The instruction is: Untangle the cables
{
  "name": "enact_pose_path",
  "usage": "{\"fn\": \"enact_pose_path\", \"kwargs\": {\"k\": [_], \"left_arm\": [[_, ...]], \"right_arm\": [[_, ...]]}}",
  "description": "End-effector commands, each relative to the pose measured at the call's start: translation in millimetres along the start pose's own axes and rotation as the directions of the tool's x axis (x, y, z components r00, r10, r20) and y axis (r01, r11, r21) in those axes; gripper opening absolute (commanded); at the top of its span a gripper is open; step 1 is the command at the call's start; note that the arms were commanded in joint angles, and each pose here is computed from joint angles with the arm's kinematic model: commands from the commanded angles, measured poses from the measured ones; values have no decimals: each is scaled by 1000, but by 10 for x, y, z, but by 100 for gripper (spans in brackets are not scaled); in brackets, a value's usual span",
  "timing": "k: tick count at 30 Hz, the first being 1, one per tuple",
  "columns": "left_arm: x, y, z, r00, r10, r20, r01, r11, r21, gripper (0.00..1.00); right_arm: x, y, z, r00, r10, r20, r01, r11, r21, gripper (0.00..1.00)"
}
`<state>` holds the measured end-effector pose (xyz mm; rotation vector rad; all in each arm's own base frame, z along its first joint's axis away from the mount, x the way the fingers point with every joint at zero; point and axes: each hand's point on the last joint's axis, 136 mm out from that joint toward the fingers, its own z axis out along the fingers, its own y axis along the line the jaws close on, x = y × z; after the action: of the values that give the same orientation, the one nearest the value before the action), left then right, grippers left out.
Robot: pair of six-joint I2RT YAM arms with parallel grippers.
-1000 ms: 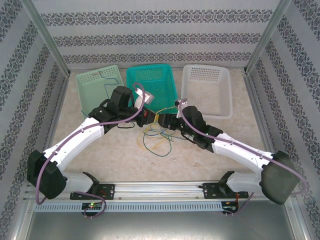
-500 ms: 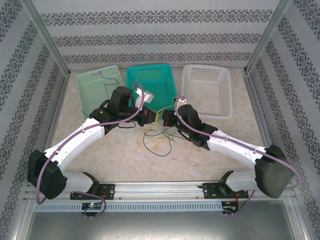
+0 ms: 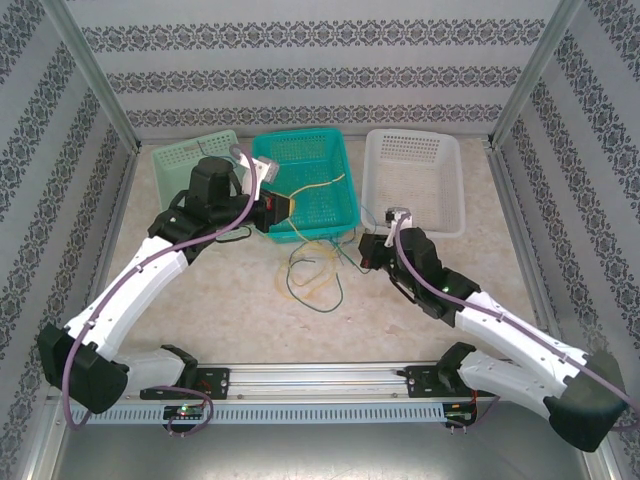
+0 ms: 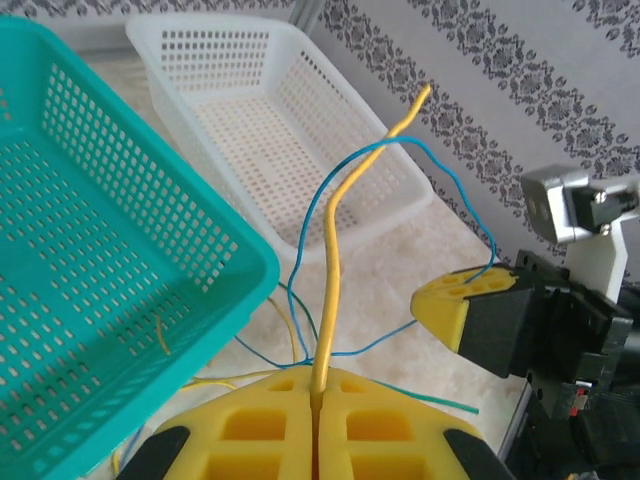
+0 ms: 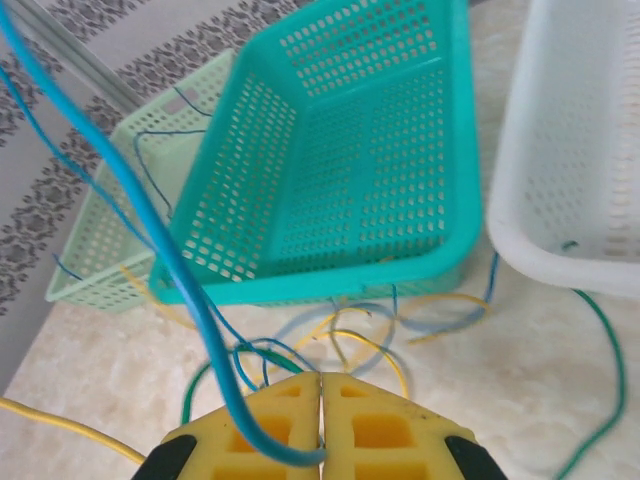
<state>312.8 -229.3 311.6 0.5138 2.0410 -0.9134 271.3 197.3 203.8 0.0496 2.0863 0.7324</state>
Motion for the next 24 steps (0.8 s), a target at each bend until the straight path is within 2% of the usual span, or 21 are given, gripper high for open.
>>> {"fn": "enact_pose_path", "kwargs": {"k": [1, 7, 16, 20, 24], "left_arm": [[-213, 17, -199, 997, 35, 68, -32, 998, -45, 7], [-340, 10, -414, 992, 79, 96, -70, 994, -89, 9], [-484, 80, -698, 982, 109, 155, -83, 983, -163, 10], [-471, 160, -769, 984, 128, 126, -100, 973, -210, 10], [-434, 256, -848, 987, 120, 106, -91, 966, -244, 10]], "right_arm": [[86, -235, -84, 1000, -12, -16, 14, 996, 87, 0], [89, -636, -270, 998, 66, 25, -69, 973, 218, 0], [102, -821, -487, 986, 127, 110, -149, 963, 226, 0], [-42, -907, -682, 968, 140, 210, -190, 953, 237, 0], [-167, -960, -905, 958, 124, 257, -190, 949, 250, 0]]}}
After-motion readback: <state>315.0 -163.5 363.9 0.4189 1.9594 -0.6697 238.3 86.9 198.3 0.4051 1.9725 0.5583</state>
